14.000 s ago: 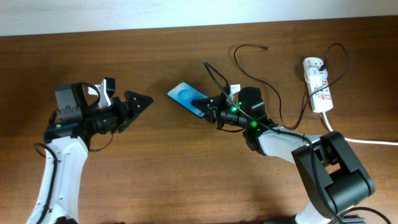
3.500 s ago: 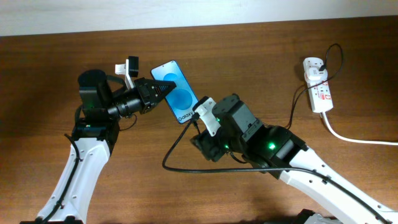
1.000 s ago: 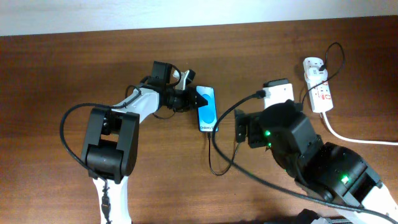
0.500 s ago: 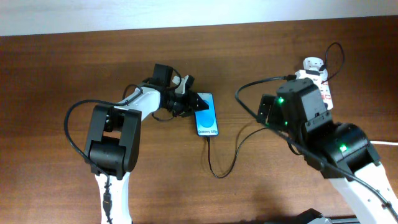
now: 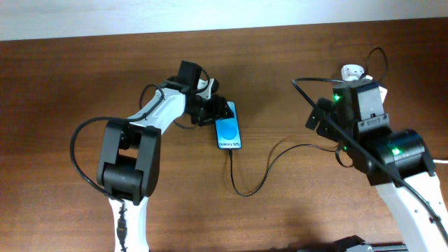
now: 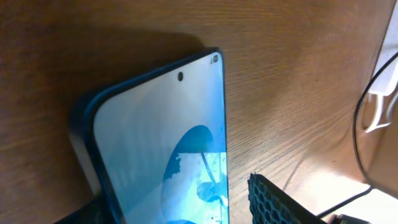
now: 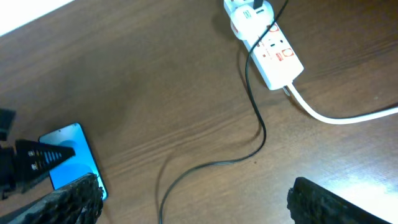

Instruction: Plug charger to phone and switch on socket

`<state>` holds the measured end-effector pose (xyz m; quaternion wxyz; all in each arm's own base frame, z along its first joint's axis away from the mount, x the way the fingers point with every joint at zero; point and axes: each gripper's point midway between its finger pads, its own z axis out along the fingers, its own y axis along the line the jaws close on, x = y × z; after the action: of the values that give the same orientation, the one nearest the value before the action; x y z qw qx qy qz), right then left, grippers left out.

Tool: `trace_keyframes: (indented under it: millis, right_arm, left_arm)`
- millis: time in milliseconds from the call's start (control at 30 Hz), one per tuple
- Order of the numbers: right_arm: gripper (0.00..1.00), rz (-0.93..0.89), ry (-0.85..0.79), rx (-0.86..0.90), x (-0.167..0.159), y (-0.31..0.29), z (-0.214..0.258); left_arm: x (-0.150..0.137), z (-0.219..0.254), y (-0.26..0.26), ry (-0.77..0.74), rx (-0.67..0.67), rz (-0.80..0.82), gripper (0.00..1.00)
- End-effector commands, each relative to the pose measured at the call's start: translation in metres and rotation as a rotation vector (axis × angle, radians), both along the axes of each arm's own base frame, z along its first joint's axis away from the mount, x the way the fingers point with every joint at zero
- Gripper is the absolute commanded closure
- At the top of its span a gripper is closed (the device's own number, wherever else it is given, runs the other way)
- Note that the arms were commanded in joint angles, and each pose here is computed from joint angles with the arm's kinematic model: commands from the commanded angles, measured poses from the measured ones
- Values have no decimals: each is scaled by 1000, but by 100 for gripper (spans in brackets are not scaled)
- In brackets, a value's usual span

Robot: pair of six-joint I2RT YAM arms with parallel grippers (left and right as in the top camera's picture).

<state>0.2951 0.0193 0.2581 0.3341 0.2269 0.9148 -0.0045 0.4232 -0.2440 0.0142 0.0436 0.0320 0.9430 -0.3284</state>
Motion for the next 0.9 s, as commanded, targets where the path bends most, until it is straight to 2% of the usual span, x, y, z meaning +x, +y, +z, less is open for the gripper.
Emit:
trace_keyframes:
  millis: [0,133,233,400,500,567,600,633,700,800,867]
  right_arm:
    - [2,-23,21,-15,10,-2,-8]
    - [2,-23,94,-32,17,-1,-28]
    - [2,-47,119,9,18,3,-36]
    - [2,-318,148,170,6,-20,-46]
    - [2,-373,137,176,7,-37,-46]
    - [2,-388,138,165,6,-41,-46]
    - [1,-399,136,143,5,-45,-46]
    - [26,-410,137,120,4,-49,-46]
    - [66,-426,138,107,3,-54,-46]
    - [96,-460,177,102,-7,-64,-50]
    - [96,-491,215,95,-18,-72,-53]
  left_arm:
    - [-17,-40,-1,-73,151,-164,40]
    - [-25,-40,-17,-125,154,-258,37]
    - [-22,-45,-7,-122,216,-232,34]
    - [-27,-45,-4,-69,223,-195,35]
    - [-12,-36,6,-81,277,-147,28]
    - [13,-6,17,-120,328,-109,18]
    - [26,11,24,-147,353,-85,10]
    - [42,40,37,-187,395,-48,0]
    - [68,104,65,-301,472,39,0]
    - [87,227,111,-562,531,222,0]
    - [83,299,139,-733,565,347,0]
